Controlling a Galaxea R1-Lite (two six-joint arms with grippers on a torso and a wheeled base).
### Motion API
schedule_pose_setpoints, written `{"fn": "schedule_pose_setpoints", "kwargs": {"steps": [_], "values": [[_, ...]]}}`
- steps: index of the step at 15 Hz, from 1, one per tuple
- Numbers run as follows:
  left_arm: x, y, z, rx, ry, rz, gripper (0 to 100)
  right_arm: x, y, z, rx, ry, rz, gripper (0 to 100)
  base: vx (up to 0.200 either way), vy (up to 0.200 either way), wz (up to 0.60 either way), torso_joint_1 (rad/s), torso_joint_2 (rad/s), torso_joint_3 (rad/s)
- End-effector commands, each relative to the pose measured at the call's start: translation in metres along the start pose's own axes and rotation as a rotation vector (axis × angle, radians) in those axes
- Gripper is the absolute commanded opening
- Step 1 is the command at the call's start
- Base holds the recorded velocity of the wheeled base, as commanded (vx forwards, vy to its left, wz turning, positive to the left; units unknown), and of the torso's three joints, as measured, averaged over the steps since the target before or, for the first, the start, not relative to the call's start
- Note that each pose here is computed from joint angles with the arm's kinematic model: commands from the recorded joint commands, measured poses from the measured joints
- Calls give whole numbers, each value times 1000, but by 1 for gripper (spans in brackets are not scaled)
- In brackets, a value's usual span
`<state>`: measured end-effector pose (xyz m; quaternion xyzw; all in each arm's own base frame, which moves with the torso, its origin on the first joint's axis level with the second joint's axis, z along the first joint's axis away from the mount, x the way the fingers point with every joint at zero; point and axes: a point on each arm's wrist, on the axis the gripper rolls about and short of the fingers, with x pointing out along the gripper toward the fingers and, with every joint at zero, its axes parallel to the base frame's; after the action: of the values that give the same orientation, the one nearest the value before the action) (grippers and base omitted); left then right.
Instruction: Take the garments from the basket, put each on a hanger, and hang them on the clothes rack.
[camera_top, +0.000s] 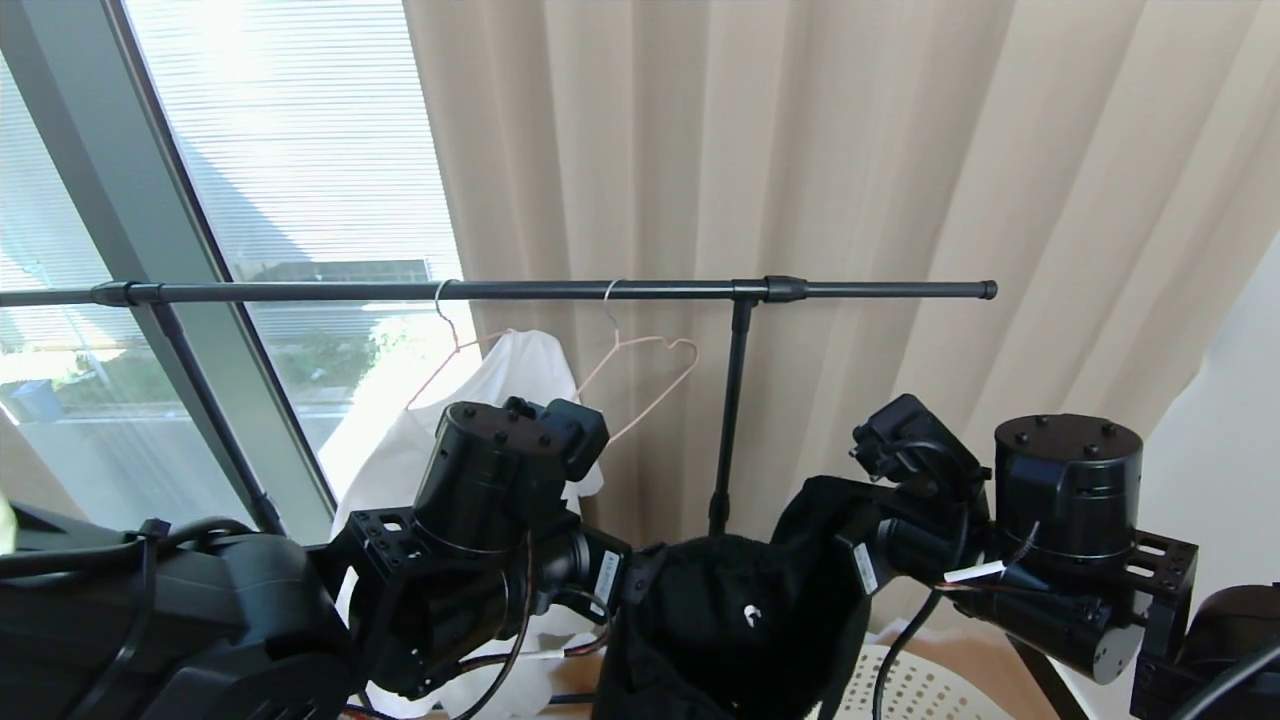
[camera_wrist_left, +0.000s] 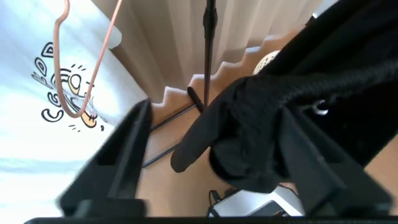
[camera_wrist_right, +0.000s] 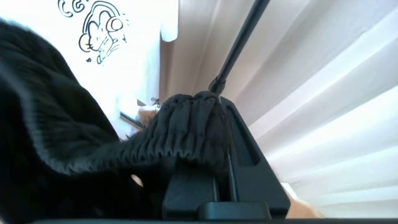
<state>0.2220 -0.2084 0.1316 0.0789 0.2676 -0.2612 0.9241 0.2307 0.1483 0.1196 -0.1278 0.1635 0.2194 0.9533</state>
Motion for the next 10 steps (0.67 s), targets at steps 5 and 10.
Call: {"fn": "schedule_pose_setpoints", "kwargs": {"steps": [5, 10], "values": [[-14, 23, 8, -45, -35, -32, 100, -3, -2, 3, 4, -15, -18, 0, 0, 0, 0, 0, 0, 0], [1, 66, 23, -20, -62, 95, 100, -28, -6, 20, -90, -94, -58, 0, 0, 0, 0, 0, 0, 0]]}}
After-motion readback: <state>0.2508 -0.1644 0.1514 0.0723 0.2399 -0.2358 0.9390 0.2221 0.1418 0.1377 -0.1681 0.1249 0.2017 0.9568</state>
